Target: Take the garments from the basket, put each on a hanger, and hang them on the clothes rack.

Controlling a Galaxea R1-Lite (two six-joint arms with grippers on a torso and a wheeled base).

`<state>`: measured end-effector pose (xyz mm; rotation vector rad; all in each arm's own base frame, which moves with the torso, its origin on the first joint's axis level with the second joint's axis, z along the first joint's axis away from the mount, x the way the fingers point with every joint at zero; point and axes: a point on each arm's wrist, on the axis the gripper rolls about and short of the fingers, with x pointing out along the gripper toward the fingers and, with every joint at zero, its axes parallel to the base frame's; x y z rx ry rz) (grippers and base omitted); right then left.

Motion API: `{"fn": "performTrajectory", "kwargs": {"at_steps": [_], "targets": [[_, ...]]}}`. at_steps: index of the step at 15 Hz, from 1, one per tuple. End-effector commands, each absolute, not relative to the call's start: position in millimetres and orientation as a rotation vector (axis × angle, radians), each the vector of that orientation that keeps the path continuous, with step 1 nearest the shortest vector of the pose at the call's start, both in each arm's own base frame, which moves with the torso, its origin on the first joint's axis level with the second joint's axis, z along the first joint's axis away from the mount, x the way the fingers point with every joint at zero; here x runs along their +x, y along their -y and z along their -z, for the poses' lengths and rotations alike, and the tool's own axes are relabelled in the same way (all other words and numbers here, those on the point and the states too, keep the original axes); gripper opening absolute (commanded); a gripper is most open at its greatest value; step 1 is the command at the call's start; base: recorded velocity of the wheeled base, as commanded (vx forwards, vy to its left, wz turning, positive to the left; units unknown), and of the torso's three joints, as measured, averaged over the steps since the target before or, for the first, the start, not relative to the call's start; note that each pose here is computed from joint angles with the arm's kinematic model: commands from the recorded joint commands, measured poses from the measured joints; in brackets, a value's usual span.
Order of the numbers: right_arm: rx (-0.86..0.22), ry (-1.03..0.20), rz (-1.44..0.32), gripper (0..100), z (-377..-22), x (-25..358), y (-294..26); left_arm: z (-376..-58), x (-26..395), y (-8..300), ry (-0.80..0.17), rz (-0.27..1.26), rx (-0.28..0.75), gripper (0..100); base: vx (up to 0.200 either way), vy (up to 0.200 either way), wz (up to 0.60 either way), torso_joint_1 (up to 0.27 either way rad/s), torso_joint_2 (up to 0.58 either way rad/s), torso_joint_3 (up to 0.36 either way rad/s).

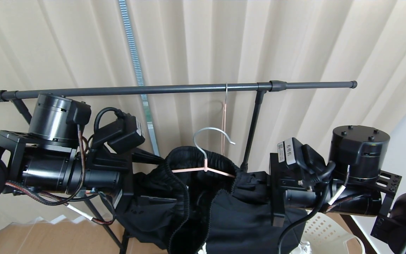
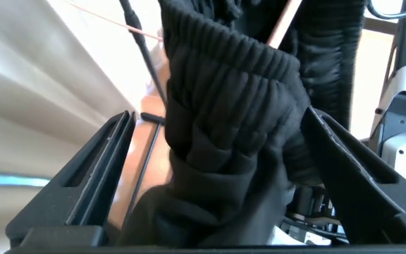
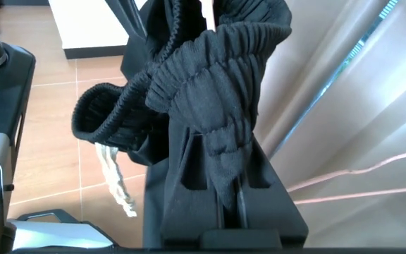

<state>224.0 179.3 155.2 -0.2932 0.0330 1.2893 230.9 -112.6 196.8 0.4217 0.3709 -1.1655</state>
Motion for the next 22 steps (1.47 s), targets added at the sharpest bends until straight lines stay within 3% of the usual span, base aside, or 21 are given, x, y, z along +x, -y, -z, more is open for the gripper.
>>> {"fn": "performTrajectory", "kwargs": {"at_steps": [1, 10, 11, 22], "targets": [[-0.294, -0.015, -1.301, 0, -159, 218, -180, -195, 232, 113, -0.374, 1.18, 0.416, 100, 0.0, 0.0, 0.0, 0.0, 0.0, 0.0], [-0.291, 0.012, -1.325, 0, -166, 211, -180, -189, 230, 121, -0.389, 1.222, 0.413, 100, 0.0, 0.0, 0.0, 0.0, 0.0, 0.0], [-0.289, 0.016, -1.34, 0, -167, 209, -180, -188, 230, 121, -0.395, 1.223, 0.411, 0, 0.0, 0.0, 0.0, 0.0, 0.0, 0.0], [-0.287, -0.019, -1.324, 0, -161, 219, -184, -188, 204, 110, -0.394, 1.221, 0.41, 0, 0.0, 0.0, 0.0, 0.0, 0.0, 0.0]]}}
